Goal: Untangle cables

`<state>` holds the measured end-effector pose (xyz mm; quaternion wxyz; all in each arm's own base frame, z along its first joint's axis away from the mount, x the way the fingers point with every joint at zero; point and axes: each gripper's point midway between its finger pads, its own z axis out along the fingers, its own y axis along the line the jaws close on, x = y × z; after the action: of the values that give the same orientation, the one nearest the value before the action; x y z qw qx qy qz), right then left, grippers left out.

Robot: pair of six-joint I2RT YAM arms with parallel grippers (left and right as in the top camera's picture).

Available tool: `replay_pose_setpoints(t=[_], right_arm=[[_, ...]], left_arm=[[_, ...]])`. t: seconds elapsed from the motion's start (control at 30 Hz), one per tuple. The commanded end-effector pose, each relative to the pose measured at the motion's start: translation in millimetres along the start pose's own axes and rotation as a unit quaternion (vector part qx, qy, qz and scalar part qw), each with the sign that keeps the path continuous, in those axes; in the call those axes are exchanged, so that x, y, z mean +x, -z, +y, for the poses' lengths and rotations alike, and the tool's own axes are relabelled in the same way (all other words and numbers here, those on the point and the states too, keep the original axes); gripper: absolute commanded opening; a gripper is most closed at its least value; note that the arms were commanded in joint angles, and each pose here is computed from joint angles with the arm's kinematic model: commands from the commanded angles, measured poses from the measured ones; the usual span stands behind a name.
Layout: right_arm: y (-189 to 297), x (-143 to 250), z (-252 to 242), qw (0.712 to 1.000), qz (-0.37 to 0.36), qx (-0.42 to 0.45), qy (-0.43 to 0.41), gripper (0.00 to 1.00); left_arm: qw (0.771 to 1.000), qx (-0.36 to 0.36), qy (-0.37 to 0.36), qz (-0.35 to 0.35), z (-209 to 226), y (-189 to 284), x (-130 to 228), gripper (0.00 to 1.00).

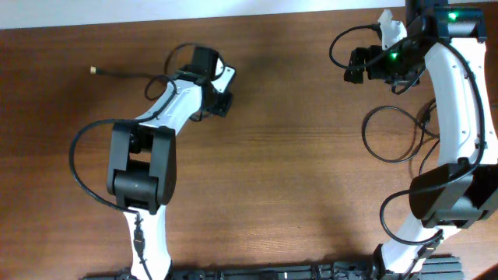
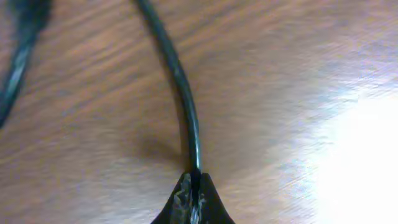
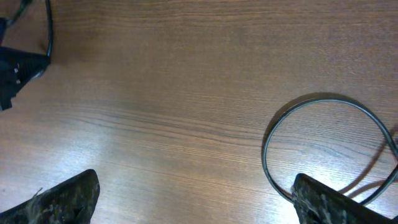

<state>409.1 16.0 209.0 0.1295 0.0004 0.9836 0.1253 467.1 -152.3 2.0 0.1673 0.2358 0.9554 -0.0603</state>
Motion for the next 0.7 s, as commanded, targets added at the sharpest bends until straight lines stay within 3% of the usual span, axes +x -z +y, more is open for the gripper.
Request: replay_pose_setpoints(t=[0.0, 0.1, 0.23, 0.47, 0.5, 0.53, 0.57, 0.67], right_arm=[[-1.1, 1.3, -0.6, 1.000, 0.002, 0.008, 0.008, 0.98], [-0.9, 1.5, -5.7, 1.000, 0.003, 0.022, 0.008, 0.98], [-0.1, 2.4, -16.2, 0.999, 0.005, 0.053, 0.008, 0.98], [0.1, 2.5, -18.7, 0.998, 0.005, 0.060, 0.008, 0.98], [0.1, 2.5, -18.6, 0.998, 0.005, 0.060, 0.008, 0.98], [0.1, 2.5, -18.6, 0.998, 0.005, 0.060, 0.008, 0.98], [0.1, 2.5, -18.5, 0.998, 0.005, 0.060, 0.008, 0.98], [-0.6, 2.9, -17.8, 0.998, 0.007, 0.058, 0.007, 0.98]], left_arm=[[0.995, 0.088, -0.015, 0.045, -61.5, -18.5, 23.3, 0.00], [0.993, 0.104, -0.025, 0.052, -85.7, -6.8, 18.1, 0.00], [0.983, 0.181, -0.041, 0.006, -123.8, 37.1, -15.0, 0.00], [0.932, 0.340, -0.075, -0.102, -177.3, 132.7, -66.1, 0.00], [0.929, 0.345, -0.078, -0.109, -179.2, 140.2, -68.2, 0.09], [0.928, 0.347, -0.080, -0.112, -180.4, 144.3, -68.7, 0.29], [0.927, 0.347, -0.081, -0.114, -180.3, 147.2, -69.2, 0.40], [0.929, 0.341, -0.073, -0.122, -169.4, 150.7, -72.0, 0.53]])
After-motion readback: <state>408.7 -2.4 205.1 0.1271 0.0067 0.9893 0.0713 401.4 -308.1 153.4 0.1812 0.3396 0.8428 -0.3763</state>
